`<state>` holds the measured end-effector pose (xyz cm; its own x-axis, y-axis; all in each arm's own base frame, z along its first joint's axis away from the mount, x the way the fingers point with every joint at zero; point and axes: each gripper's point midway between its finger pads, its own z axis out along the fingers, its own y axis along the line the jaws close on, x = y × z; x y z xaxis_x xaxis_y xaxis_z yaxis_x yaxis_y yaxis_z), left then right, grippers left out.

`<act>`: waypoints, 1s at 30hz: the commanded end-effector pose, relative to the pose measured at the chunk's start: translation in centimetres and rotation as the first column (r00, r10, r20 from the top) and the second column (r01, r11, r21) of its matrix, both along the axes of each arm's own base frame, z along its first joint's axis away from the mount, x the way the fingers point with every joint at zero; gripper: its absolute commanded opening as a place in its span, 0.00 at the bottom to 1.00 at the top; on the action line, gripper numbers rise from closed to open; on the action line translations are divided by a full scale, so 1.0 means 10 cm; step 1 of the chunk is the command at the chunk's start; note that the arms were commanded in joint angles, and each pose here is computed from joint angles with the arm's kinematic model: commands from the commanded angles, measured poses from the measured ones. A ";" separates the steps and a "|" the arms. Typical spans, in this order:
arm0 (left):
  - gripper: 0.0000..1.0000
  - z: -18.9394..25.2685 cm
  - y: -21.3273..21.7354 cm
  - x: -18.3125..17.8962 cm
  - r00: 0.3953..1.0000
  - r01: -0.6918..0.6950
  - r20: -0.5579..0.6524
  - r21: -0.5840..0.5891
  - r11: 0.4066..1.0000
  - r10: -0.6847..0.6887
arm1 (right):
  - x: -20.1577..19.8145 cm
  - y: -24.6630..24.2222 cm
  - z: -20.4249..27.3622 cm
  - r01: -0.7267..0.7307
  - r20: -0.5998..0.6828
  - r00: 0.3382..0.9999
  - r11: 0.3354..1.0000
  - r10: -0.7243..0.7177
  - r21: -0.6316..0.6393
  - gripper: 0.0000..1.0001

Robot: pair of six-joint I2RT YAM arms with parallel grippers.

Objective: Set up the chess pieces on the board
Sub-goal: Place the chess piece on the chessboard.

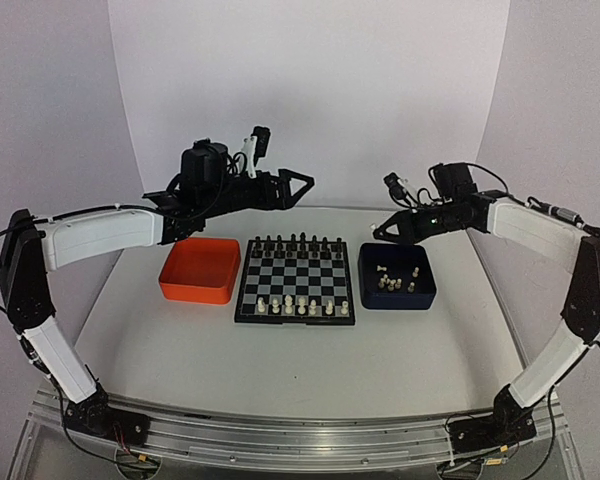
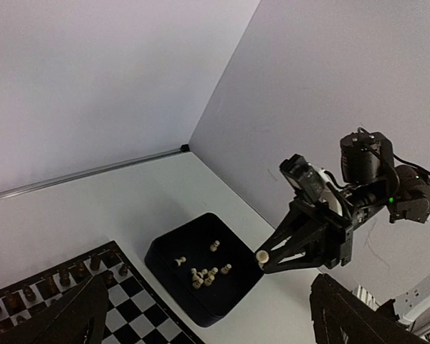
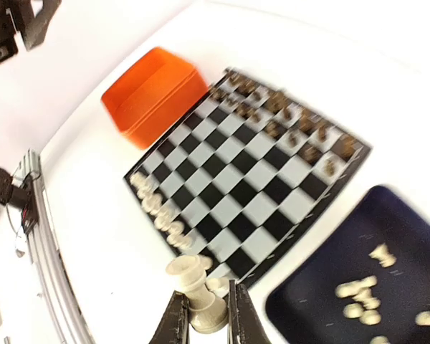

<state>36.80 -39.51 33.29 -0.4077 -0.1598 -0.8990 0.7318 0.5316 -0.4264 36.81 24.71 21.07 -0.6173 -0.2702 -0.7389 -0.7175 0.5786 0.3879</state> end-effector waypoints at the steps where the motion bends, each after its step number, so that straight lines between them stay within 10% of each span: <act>1: 0.96 -0.34 -0.29 -0.23 0.985 0.148 -0.097 0.030 0.989 -0.144 | -0.46 0.31 0.11 -0.097 0.075 0.993 0.995 0.096 0.010 0.00; 14: 0.87 -0.81 -0.78 -0.92 0.871 0.372 -0.347 0.002 0.928 -0.348 | -0.66 0.35 0.10 -0.075 0.243 0.968 0.997 0.065 0.032 0.00; 30: 0.63 -0.90 -0.99 -0.91 0.848 0.348 -0.412 -0.045 0.937 -0.334 | -0.75 0.49 -0.04 -0.156 0.237 0.960 0.988 0.152 0.001 0.00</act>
<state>27.37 -48.76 21.38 -0.7718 0.1418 -0.6198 0.6259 0.3409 -0.7015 29.30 28.92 20.55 -0.4091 -0.3234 -0.8533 -0.8503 0.4744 0.2278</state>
